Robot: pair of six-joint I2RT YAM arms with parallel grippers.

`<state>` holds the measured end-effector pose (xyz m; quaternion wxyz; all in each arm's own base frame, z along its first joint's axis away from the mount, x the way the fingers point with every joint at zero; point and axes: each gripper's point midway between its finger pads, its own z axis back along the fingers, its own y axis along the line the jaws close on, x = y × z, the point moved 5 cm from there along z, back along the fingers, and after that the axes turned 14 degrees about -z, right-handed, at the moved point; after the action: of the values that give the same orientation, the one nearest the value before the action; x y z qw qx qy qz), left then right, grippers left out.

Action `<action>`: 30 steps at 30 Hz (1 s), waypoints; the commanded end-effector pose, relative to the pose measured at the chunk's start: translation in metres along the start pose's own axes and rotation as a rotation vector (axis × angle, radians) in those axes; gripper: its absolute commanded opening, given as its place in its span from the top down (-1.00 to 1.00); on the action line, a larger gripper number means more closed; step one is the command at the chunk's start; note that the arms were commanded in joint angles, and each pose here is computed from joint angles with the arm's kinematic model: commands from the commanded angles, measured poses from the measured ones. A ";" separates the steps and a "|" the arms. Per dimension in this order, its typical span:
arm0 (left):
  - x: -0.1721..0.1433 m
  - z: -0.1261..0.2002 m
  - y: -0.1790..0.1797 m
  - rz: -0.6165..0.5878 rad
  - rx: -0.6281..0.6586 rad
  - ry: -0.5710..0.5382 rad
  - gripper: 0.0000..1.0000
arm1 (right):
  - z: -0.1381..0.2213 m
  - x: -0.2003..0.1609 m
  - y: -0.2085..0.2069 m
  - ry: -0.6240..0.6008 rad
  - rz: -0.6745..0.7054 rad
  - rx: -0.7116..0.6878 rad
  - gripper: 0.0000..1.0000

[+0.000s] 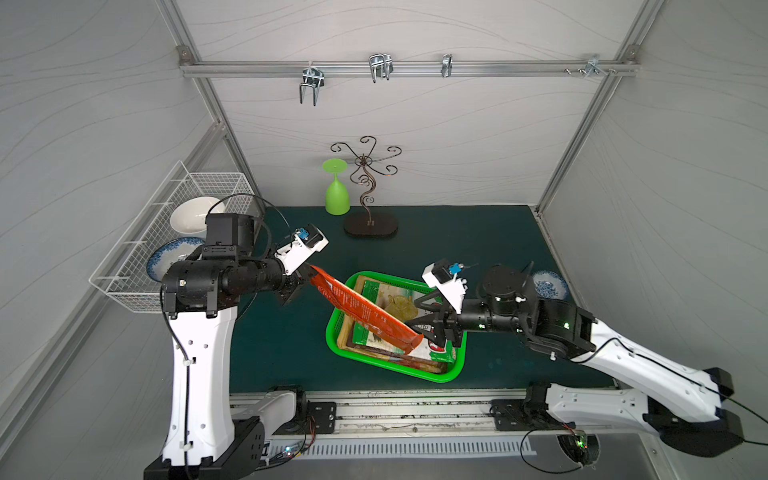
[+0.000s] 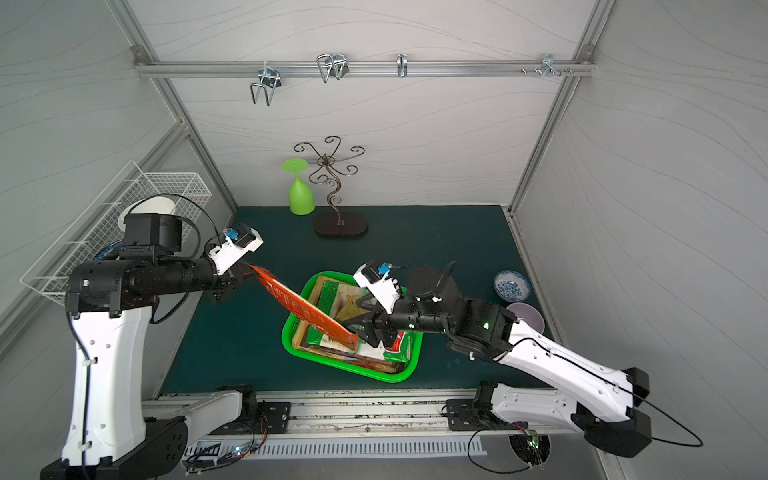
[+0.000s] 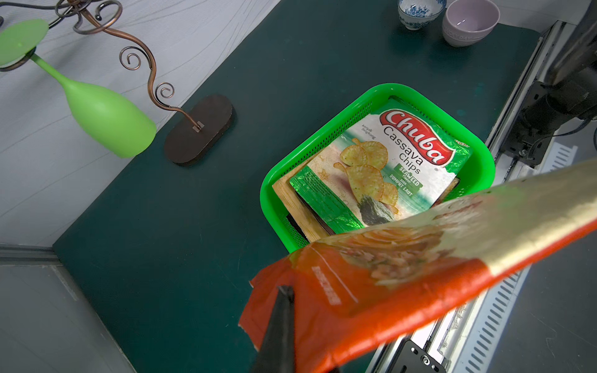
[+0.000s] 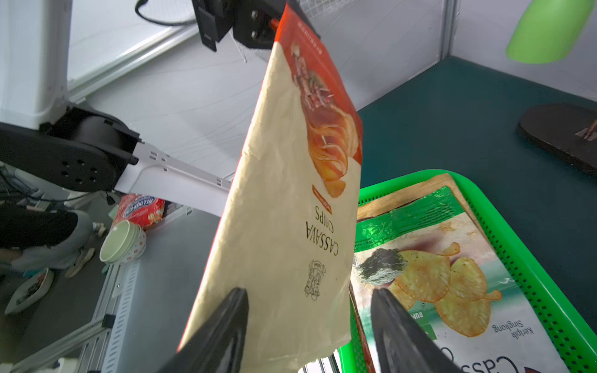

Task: Put the potato chips into the basket
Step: Pick up the potato chip from the corner of the board, then place the potato chip in the basket.

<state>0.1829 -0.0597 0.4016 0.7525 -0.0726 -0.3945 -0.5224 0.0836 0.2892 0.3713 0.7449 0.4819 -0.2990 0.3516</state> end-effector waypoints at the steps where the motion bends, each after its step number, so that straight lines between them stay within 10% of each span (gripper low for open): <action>1: 0.009 0.005 0.002 -0.019 0.026 -0.032 1.00 | -0.007 -0.001 0.004 0.038 0.045 -0.030 -0.22; 30: 0.001 -0.004 0.004 -0.048 0.053 0.053 1.00 | -0.022 -0.018 -0.004 0.092 0.004 -0.025 -0.17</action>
<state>0.1854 -0.0583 0.3867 0.7660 -0.0418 -0.3564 -0.5334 0.0765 0.3007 0.3586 0.7500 0.4719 -0.2743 0.3735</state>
